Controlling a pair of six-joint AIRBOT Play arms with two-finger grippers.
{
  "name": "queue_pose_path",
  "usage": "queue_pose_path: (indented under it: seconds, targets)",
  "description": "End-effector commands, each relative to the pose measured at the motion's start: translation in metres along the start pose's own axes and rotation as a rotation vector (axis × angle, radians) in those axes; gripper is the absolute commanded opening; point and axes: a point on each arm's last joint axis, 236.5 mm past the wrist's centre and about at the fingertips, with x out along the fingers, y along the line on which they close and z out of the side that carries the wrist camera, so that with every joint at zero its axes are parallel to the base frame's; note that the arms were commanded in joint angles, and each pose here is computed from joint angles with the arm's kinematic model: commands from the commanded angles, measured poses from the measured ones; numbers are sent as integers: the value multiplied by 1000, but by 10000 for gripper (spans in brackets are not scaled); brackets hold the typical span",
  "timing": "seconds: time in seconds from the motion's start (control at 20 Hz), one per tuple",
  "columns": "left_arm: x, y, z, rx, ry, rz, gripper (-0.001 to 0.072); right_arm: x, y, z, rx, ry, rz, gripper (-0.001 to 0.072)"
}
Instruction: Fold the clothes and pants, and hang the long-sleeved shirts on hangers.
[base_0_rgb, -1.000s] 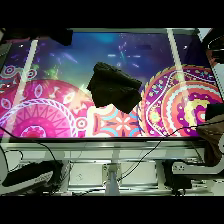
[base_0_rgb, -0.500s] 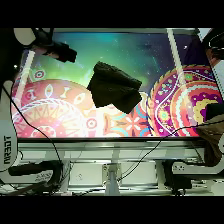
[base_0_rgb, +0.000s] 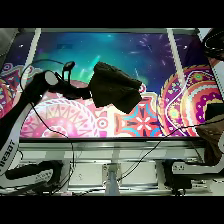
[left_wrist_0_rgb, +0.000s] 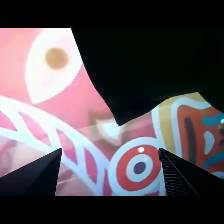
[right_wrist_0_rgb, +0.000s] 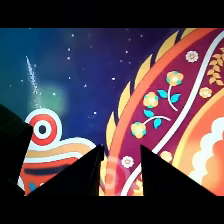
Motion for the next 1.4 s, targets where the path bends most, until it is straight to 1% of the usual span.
queue_pose_path:
  seconds: [0.0,0.35,0.4,0.5,0.55,0.65,0.7,0.75,0.8,0.85,0.9,0.95,1.0,1.1,1.15,1.2,1.25,1.35]
  targets:
    - [38,-5,-18,-185,-34,-104,701,9,3,-2,9,11,20,288]
    - [86,-6,-22,-205,-43,-77,699,9,3,2,9,-8,18,286]
    - [91,-8,-22,-211,-49,-79,682,9,3,2,9,-8,18,286]
    - [94,-10,-13,-228,-89,-84,519,9,3,2,9,-7,19,278]
    - [95,-9,-7,-232,-116,-79,506,9,3,2,9,-7,20,278]
    - [97,-6,0,-237,-150,-69,506,9,4,3,10,-8,23,278]
    - [99,-5,0,-243,-153,-68,461,9,5,3,11,-12,26,278]
    - [101,-5,1,-248,-155,-66,290,9,6,5,12,-20,31,278]
    - [102,-4,2,-253,-163,-66,168,9,9,9,16,-34,45,278]
    - [101,-3,7,-256,-181,-63,130,9,14,12,21,-49,66,278]
    - [100,-3,11,-258,-197,-62,130,8,19,15,27,-60,87,278]
    - [99,-3,14,-262,-207,-64,62,8,21,16,29,-65,98,277]
    - [96,-4,17,-261,-216,-68,30,8,21,16,29,-64,98,276]
    - [81,-11,30,-249,-247,-86,30,8,21,16,28,-63,96,275]
    - [66,-18,40,-214,-279,-101,29,8,21,16,28,-62,97,258]
    - [48,-27,50,-147,-310,-114,29,8,21,14,28,-56,97,126]
    - [25,-39,57,-64,-338,-129,29,9,22,6,27,-23,101,34]
    - [-23,-55,59,51,-372,-132,28,12,23,-6,26,31,108,35]
